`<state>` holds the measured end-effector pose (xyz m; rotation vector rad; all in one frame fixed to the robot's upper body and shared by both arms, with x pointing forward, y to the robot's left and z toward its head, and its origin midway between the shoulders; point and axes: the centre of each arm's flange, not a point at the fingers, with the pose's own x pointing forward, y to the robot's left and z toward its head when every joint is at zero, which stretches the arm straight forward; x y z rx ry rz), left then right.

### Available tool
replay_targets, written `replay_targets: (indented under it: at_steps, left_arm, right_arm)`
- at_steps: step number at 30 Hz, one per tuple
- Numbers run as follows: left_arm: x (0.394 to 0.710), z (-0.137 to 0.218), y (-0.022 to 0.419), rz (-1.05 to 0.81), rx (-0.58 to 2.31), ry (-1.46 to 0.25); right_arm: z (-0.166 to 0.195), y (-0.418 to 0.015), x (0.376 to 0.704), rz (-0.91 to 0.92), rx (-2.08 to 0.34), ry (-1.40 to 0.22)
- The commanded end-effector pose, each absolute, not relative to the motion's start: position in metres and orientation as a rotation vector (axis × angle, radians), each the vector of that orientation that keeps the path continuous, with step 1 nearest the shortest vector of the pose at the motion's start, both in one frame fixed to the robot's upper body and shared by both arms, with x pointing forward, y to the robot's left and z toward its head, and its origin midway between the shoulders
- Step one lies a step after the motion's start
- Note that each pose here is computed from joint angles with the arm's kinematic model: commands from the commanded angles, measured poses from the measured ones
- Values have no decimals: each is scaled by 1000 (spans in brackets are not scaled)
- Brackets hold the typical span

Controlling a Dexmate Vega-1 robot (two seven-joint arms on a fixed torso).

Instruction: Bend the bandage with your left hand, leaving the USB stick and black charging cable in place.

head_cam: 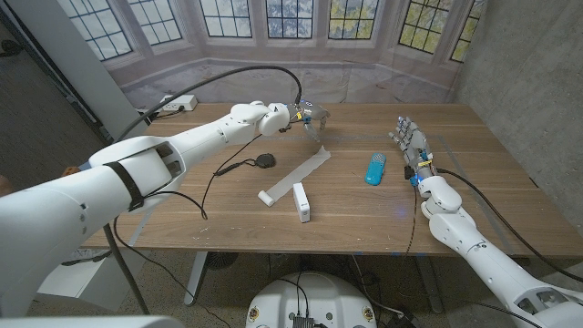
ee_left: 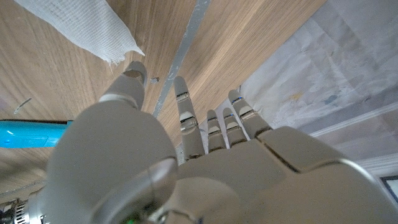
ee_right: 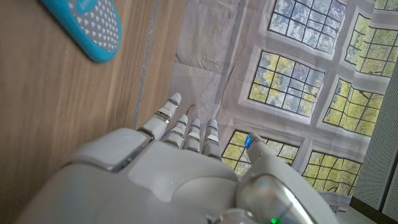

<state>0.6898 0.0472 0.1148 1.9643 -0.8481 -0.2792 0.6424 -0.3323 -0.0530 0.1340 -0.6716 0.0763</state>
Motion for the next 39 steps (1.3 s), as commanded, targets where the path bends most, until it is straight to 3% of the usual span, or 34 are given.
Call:
replay_targets:
  at_steps: [1, 39]
  left_arm:
    - [690, 108, 47, -263, 1970, -841]
    - [705, 85, 45, -291, 1951, -812]
  right_arm:
    - [-41, -327, 647, 97, 113, -680]
    - [-44, -326, 651, 114, 109, -660]
